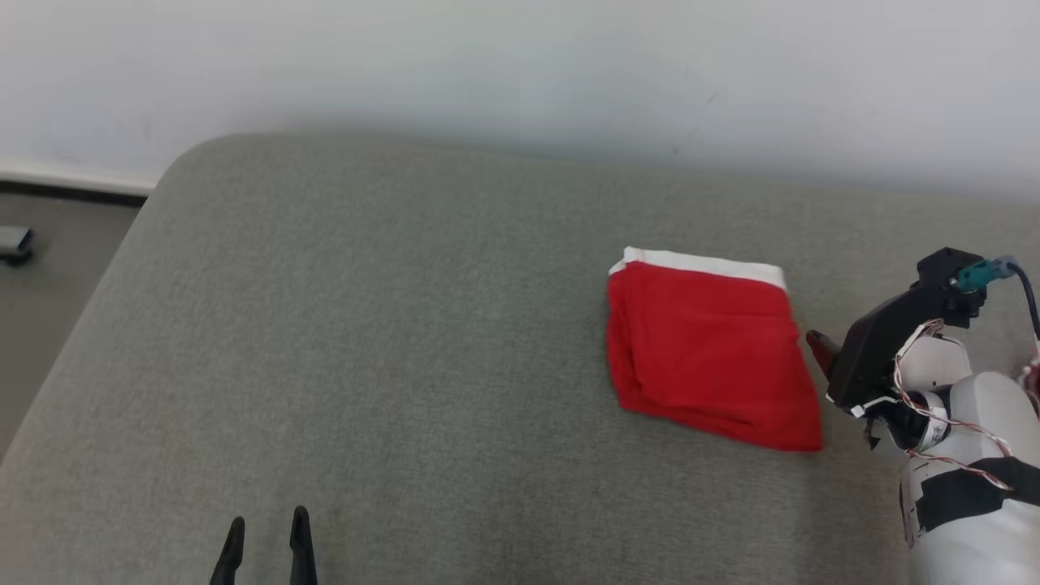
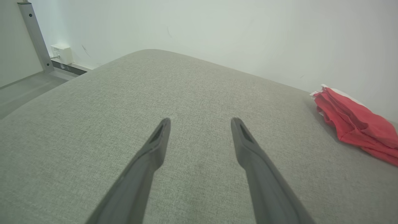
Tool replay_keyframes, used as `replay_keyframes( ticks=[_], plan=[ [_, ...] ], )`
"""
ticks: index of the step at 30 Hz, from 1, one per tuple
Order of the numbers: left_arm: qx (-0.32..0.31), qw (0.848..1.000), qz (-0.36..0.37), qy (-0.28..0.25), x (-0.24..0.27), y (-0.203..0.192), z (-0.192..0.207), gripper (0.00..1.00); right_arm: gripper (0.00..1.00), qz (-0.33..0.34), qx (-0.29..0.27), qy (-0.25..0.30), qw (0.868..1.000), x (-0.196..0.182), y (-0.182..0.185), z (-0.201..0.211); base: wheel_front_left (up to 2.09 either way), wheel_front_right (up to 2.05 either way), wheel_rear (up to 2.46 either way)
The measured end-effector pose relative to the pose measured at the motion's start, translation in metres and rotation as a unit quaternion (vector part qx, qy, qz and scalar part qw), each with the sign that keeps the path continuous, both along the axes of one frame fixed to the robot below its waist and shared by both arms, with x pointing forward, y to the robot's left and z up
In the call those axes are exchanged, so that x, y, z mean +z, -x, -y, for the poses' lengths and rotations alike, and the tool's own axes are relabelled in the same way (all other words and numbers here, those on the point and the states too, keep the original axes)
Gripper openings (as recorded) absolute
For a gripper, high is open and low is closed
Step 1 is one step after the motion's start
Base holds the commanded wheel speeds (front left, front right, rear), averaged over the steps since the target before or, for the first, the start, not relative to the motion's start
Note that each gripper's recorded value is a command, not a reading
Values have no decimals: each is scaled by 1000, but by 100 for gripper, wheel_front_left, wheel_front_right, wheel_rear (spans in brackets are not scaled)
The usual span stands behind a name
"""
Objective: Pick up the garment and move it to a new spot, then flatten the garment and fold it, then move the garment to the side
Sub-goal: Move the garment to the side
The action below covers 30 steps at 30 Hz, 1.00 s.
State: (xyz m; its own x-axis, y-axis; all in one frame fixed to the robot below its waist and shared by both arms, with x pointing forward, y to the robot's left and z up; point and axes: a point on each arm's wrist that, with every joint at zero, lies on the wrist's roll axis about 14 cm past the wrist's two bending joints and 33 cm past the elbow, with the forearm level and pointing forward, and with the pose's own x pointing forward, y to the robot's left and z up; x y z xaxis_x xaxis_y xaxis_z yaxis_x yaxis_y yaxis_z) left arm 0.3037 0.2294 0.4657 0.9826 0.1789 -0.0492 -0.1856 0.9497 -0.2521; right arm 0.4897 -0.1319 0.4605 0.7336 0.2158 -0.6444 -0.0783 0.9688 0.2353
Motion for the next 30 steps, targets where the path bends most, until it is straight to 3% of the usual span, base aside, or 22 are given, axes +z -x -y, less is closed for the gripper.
replay_keyframes(
  ticks=[7,16,17,18,19,20,30],
  plan=[
    [16,1000,-20,-2,-9,-1,-8,100,100,-66,22,41,997,-44,-8,-9,0,0,0],
    [16,999,-41,-4,-20,-5,-8,100,100,-109,53,34,992,-76,-9,-33,0,0,0],
    [14,999,-40,-4,-19,-6,-7,100,94,-112,55,38,991,-77,-8,-33,0,0,0],
    [11,999,-39,-3,-19,-8,-5,100,51,-115,56,42,991,-78,-7,-32,0,0,0],
    [8,999,-38,-3,-19,-9,-3,100,41,-116,58,46,990,-78,-6,-30,0,0,0],
    [2,999,-37,-2,-19,-12,0,100,0,-117,64,60,989,-78,-5,-27,0,0,0],
    [-29,999,-30,6,-17,-28,18,100,0,-86,123,186,971,-52,-12,5,0,0,0]
  ],
)
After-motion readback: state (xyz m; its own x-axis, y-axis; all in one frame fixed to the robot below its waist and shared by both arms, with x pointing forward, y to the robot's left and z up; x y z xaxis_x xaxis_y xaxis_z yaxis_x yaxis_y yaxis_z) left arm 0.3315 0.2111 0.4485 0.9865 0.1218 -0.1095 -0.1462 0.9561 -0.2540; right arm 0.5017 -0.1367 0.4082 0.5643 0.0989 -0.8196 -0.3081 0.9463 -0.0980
